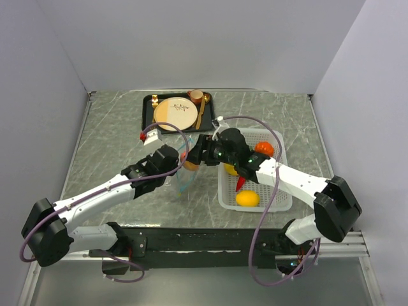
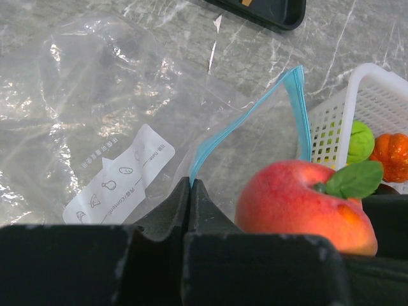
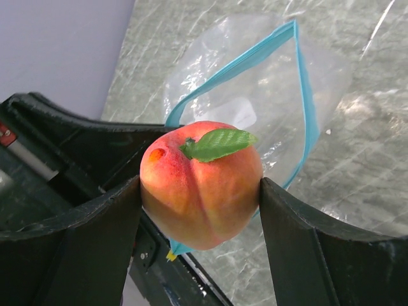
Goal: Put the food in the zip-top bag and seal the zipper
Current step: Place the fake fruit in the zipper food storage bag, then adjust the zipper food storage bag at the center of the board.
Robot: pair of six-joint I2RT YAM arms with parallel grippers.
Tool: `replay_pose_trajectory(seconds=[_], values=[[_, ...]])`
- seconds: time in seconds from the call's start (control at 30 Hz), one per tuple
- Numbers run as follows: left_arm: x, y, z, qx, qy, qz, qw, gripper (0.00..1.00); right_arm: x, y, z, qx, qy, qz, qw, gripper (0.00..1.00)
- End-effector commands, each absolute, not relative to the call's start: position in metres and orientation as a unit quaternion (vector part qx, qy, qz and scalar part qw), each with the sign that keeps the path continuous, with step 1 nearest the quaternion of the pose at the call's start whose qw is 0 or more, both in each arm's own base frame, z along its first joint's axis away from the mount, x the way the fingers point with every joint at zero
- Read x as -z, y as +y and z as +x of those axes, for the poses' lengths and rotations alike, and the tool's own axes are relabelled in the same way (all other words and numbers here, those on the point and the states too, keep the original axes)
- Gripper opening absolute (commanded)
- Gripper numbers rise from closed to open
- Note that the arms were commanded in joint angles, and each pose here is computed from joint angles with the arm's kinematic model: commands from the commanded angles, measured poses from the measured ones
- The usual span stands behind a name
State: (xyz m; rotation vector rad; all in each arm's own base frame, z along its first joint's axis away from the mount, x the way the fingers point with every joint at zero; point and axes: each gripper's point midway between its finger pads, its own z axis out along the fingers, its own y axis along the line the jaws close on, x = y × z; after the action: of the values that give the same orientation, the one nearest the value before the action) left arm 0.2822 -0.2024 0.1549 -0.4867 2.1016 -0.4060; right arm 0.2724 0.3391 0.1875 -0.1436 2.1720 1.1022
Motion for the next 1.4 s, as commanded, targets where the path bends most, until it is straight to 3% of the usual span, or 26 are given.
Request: replay_pose_trajectory(seconds=[0.0, 0.37, 0.47, 0.5, 0.6, 1.07, 1.37], values=[[-0.185, -0.205, 0.289, 0.187, 0.831, -0.208, 0.482, 0.01, -0.206, 0.345, 0.287, -0.413, 0.83, -0.054, 0.372, 0.37], [-0.195, -0.198, 0.292, 0.181, 0.82, -0.219, 0.498, 0.01, -0.194, 0.354, 0.287, -0.368, 0.857, -0.079, 0.351, 0.47], [-0.196, -0.197, 0.293, 0.18, 0.818, -0.223, 0.499, 0.01, -0.192, 0.354, 0.286, -0.363, 0.861, -0.076, 0.348, 0.64], [-0.196, -0.197, 0.292, 0.181, 0.818, -0.223, 0.499, 0.01, -0.193, 0.354, 0.286, -0.363, 0.861, -0.076, 0.348, 0.73], [-0.197, -0.196, 0.292, 0.18, 0.816, -0.227, 0.5, 0.01, -0.194, 0.349, 0.288, -0.355, 0.863, -0.068, 0.353, 0.88], [-0.198, -0.193, 0.29, 0.182, 0.814, -0.232, 0.5, 0.01, -0.201, 0.318, 0.285, -0.32, 0.867, -0.029, 0.381, 0.93], [-0.205, -0.183, 0.288, 0.177, 0.805, -0.246, 0.511, 0.01, -0.159, 0.312, 0.27, -0.307, 0.893, -0.004, 0.329, 0.79]])
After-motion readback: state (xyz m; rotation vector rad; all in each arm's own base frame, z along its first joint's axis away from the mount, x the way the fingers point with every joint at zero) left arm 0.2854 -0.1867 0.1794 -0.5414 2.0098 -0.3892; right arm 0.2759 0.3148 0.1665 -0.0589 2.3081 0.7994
